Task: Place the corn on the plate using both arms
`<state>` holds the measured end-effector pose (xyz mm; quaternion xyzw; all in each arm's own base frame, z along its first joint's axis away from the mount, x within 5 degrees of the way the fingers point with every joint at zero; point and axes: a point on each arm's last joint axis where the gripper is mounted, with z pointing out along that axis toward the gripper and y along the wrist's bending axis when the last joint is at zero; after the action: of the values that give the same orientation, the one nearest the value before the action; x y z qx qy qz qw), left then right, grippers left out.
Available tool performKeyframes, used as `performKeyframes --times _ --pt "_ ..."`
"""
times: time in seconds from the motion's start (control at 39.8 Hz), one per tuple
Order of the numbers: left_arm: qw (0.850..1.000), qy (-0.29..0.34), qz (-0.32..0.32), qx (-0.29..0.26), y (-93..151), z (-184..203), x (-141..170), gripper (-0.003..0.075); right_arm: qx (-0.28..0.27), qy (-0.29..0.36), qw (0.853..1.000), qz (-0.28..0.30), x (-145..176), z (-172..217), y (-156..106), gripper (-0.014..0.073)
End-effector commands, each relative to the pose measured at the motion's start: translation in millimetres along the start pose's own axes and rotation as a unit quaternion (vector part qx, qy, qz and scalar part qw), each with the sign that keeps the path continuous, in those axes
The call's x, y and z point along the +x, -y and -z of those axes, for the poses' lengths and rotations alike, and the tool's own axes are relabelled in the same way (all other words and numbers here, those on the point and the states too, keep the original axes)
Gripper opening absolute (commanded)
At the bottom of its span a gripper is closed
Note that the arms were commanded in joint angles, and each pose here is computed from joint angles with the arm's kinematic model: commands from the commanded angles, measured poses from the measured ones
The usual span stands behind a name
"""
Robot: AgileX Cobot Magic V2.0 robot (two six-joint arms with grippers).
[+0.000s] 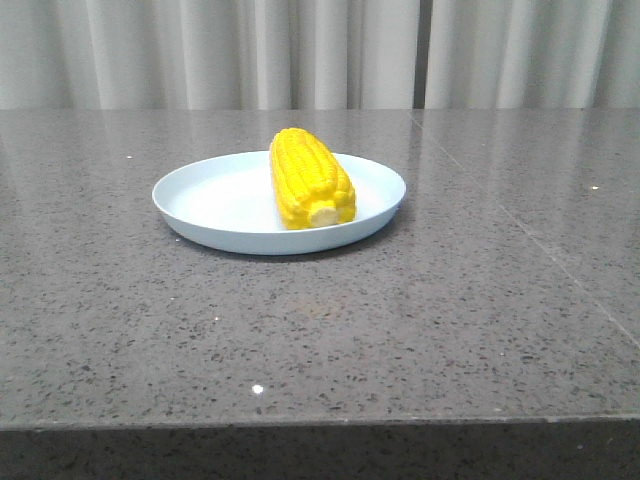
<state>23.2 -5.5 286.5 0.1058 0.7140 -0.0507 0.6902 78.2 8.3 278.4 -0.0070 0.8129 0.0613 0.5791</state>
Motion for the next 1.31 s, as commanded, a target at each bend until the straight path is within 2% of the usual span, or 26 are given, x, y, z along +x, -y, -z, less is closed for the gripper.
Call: performKeyframes --times 0.0,0.13,1.28 --pt "0.998 0.058 0.002 -0.004 -1.0 5.3 -15.6 -0.0020 -0.014 0.091 0.996 0.013 -6.7 11.7 -0.7 -0.0122" --pt "0.998 0.058 0.002 -0.004 -1.0 5.3 -15.6 -0.0020 -0.019 0.120 0.993 0.012 -6.0 18.8 -0.4 -0.0122" --pt "0.998 0.055 0.001 -0.004 -0.9 4.0 -13.2 -0.0020 -0.019 0.120 0.993 0.012 -6.0 19.1 -0.4 -0.0122"
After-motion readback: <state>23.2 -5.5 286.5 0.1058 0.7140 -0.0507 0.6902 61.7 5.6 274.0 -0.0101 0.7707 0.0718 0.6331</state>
